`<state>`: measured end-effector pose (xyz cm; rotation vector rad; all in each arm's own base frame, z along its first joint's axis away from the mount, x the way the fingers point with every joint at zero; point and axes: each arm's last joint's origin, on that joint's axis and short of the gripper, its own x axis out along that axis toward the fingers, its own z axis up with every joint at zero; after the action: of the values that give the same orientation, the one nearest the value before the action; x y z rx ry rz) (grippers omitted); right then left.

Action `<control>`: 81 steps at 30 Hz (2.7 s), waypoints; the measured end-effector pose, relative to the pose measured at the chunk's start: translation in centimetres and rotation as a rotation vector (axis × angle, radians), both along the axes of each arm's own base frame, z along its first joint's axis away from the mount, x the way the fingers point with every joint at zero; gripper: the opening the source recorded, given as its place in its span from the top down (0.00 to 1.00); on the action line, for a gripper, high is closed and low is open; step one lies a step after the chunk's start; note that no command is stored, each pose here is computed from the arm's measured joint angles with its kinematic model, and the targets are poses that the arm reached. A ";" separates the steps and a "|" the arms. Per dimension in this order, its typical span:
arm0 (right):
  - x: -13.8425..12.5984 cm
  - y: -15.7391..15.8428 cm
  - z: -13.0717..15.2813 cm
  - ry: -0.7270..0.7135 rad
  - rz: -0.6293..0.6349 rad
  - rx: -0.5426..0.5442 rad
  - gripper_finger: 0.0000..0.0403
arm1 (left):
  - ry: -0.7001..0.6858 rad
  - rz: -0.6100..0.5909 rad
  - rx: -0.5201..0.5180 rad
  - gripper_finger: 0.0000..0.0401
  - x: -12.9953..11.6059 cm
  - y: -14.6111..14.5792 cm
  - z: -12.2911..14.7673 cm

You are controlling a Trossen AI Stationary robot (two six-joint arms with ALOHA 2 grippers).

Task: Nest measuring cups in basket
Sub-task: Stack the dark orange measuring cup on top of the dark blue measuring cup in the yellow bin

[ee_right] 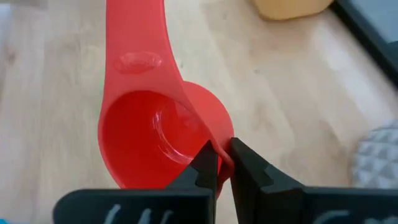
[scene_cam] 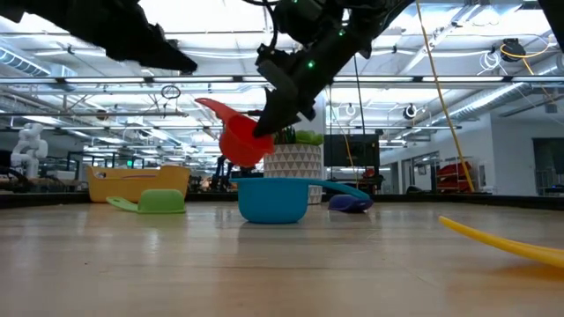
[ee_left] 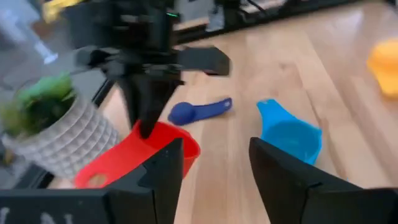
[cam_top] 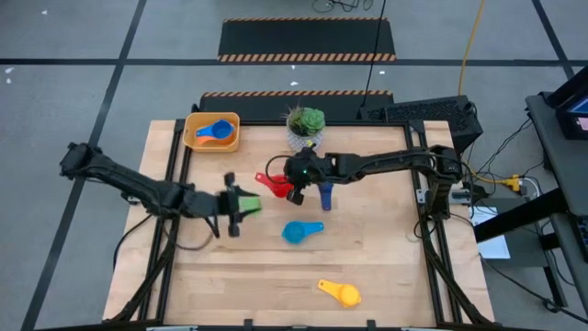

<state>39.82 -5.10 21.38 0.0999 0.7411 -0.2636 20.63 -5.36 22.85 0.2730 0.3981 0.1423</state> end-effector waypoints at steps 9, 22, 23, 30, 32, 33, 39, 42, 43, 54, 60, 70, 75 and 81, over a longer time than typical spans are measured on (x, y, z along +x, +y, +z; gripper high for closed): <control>-0.3 0.1 -0.5 0.048 0.037 0.068 0.98 | 0.297 -0.027 0.261 0.53 5.5 -2.8 -0.6; -0.9 0.3 -1.0 0.129 0.105 0.114 0.98 | 0.649 -0.154 0.552 0.47 11.7 -3.9 -3.2; -1.1 0.3 -1.2 0.152 0.106 0.117 0.98 | 0.664 -0.161 0.566 0.47 11.9 -3.8 -3.3; -1.4 0.4 -1.4 0.198 0.131 0.104 0.92 | 0.752 -0.197 0.618 0.55 11.9 -2.9 -3.7; -1.3 0.5 -1.4 0.188 0.146 0.106 0.91 | 0.770 -0.211 0.636 0.58 11.8 -2.8 -3.8; -1.3 0.5 -1.3 0.182 0.157 0.110 0.91 | 0.774 -0.222 0.649 0.59 11.8 -2.9 -3.8; -1.3 0.5 -1.3 0.181 0.142 0.128 0.98 | 0.794 -0.232 0.787 0.61 11.6 -3.3 -3.6; -1.3 0.5 -1.4 0.186 0.122 0.144 0.97 | 0.835 -0.198 0.939 0.61 11.2 -3.5 -3.8; -1.4 0.6 -1.4 0.191 0.123 0.144 0.96 | 0.859 -0.183 1.002 0.61 10.9 -3.5 -3.9; -1.2 0.5 -1.3 0.176 0.049 0.046 0.97 | 0.989 -0.167 1.260 0.62 8.4 -3.8 -6.4; -1.1 1.0 -1.3 0.173 0.075 0.067 0.95 | 0.982 -0.045 1.289 0.62 8.2 -3.3 -6.7; -0.9 1.3 -1.1 0.134 0.146 0.156 0.95 | 0.884 0.037 1.219 0.65 9.1 -3.1 -6.3; -0.8 1.4 -1.0 0.121 0.176 0.194 0.94 | 0.865 0.064 1.229 0.86 9.2 -3.3 -6.2; -0.6 1.4 -0.9 0.094 0.184 0.186 0.94 | 0.827 0.125 1.244 0.97 9.2 -3.7 -5.9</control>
<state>39.25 -3.71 20.50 0.1956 0.8619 -0.0238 29.82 -9.02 16.97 1.5633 1.1246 0.3953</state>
